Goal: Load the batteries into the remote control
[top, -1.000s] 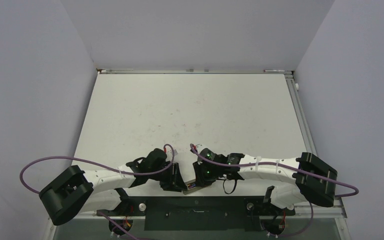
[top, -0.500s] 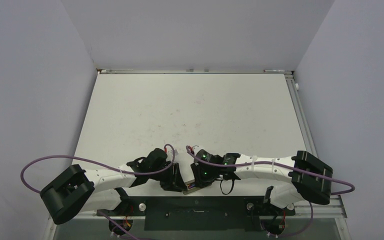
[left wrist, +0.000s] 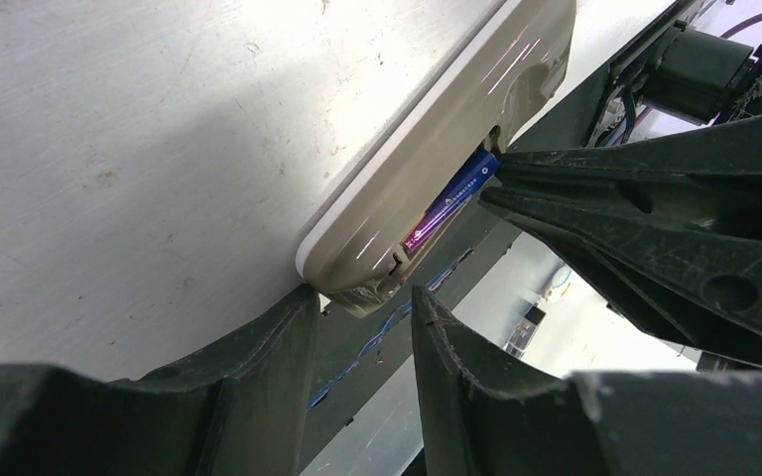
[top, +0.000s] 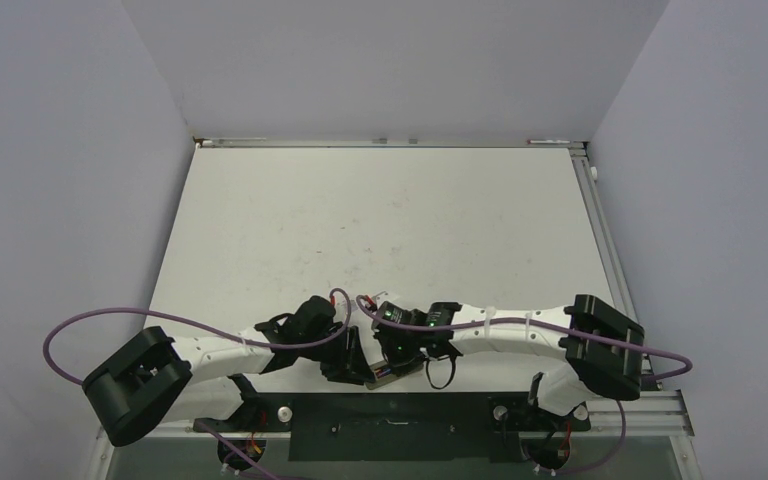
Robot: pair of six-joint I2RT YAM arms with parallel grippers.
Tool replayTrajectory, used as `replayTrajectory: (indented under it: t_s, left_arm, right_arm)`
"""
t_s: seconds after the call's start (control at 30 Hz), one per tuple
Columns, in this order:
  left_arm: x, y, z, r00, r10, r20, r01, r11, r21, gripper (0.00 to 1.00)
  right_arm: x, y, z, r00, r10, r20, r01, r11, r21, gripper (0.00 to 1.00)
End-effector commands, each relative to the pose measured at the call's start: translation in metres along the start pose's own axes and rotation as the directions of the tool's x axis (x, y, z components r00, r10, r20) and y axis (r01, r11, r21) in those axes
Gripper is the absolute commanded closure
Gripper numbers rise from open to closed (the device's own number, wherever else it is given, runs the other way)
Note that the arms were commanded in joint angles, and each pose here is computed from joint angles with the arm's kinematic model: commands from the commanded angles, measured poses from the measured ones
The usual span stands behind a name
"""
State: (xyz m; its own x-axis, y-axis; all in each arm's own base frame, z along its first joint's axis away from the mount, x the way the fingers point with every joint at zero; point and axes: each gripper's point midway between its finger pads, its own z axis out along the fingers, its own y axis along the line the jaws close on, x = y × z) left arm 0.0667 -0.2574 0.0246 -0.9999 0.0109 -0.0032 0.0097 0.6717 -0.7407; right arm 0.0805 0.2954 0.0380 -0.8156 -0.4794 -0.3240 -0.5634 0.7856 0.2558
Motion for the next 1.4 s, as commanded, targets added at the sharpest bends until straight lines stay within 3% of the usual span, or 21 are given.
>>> replayTrajectory:
  t_s: [0.0, 0.8, 1.37]
  left_arm:
    - [-0.009, -0.017, 0.001, 0.998, 0.051, 0.025, -0.052, 0.998, 0.044, 0.64]
    - [-0.005, -0.012, 0.002, 0.996, 0.089, 0.003, -0.089, 0.995, 0.035, 0.64]
    - [-0.002, 0.005, 0.000, 0.996, 0.087, 0.017, -0.087, 0.996, -0.004, 0.64]
  right_arm:
    - [-0.007, 0.008, -0.002, 1.000, 0.001, -0.008, -0.001, 0.999, 0.037, 0.91]
    - [0.002, 0.006, 0.024, 0.983, -0.094, -0.157, 0.132, 0.959, 0.252, 0.91]
    - [-0.030, 0.011, 0.005, 0.998, -0.042, -0.039, 0.051, 0.960, 0.275, 0.90]
